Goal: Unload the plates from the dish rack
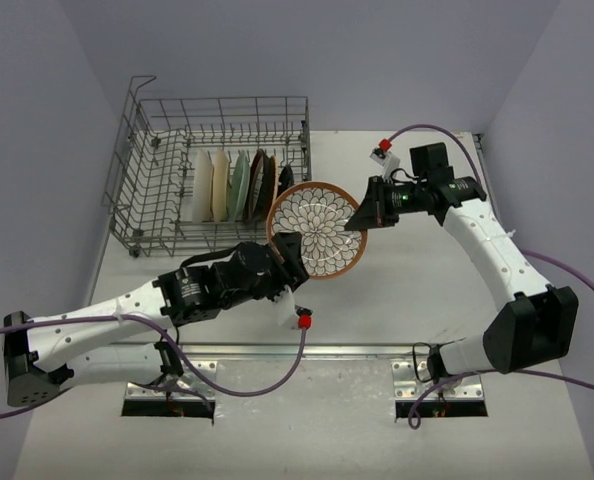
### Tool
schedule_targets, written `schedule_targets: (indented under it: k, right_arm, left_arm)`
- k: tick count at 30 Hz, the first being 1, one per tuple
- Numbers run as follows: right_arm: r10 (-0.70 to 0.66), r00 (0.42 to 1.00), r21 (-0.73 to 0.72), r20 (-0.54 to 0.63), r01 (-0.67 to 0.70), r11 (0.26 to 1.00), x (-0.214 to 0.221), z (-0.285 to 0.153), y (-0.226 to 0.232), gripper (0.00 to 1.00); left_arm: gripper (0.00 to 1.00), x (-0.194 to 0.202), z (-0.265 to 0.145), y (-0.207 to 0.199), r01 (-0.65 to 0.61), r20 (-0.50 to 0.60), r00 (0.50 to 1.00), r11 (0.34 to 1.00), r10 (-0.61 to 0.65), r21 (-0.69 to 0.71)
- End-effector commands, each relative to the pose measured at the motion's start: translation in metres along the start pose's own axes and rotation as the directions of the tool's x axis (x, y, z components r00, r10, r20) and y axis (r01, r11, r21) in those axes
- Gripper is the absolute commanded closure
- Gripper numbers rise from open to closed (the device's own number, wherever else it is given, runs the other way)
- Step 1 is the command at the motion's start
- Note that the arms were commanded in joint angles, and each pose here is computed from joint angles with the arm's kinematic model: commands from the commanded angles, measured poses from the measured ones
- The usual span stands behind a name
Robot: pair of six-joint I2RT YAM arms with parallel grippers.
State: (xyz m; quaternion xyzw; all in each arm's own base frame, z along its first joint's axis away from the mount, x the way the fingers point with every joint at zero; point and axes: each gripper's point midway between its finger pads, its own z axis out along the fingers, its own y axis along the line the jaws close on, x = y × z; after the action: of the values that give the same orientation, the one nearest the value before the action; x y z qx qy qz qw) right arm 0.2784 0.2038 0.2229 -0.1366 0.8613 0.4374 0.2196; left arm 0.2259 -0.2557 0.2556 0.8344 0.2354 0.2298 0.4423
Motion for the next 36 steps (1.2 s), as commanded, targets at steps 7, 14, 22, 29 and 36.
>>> schedule_targets:
  k: [7, 14, 22, 29, 36]
  right_arm:
    - [0.079, 0.966, 0.060, 0.245, -0.097, 0.993, -0.050, -0.071, -0.062, 1.00]
    - [0.083, 0.945, 0.223, 0.317, -0.159, 0.962, -0.062, -0.104, -0.140, 1.00]
    - [0.164, 0.964, 0.337, 0.210, -0.228, 0.913, -0.025, -0.084, -0.215, 1.00]
    - [0.194, 0.969, 0.370, 0.155, -0.238, 0.898, -0.027, -0.070, -0.260, 1.00]
    - [0.228, 0.969, 0.389, 0.100, -0.248, 0.887, -0.020, -0.058, -0.292, 1.00]
  left_arm:
    - [0.19, 0.051, -0.057, 0.099, 0.404, -0.050, 0.883, 0.809, -0.467, -0.426]
    - [0.00, 0.124, -0.092, 0.121, 0.734, -0.044, 0.501, 0.451, -0.864, -0.508]
    - [0.00, 0.201, -0.090, 0.081, 0.818, 0.002, -0.125, -0.104, -0.992, -0.566]
    - [0.00, 0.254, -0.104, 0.025, 0.754, 0.108, -0.432, -0.424, -0.895, -0.502]
    - [0.00, 0.256, -0.096, -0.008, 0.728, 0.112, -0.481, -0.467, -0.869, -0.502]
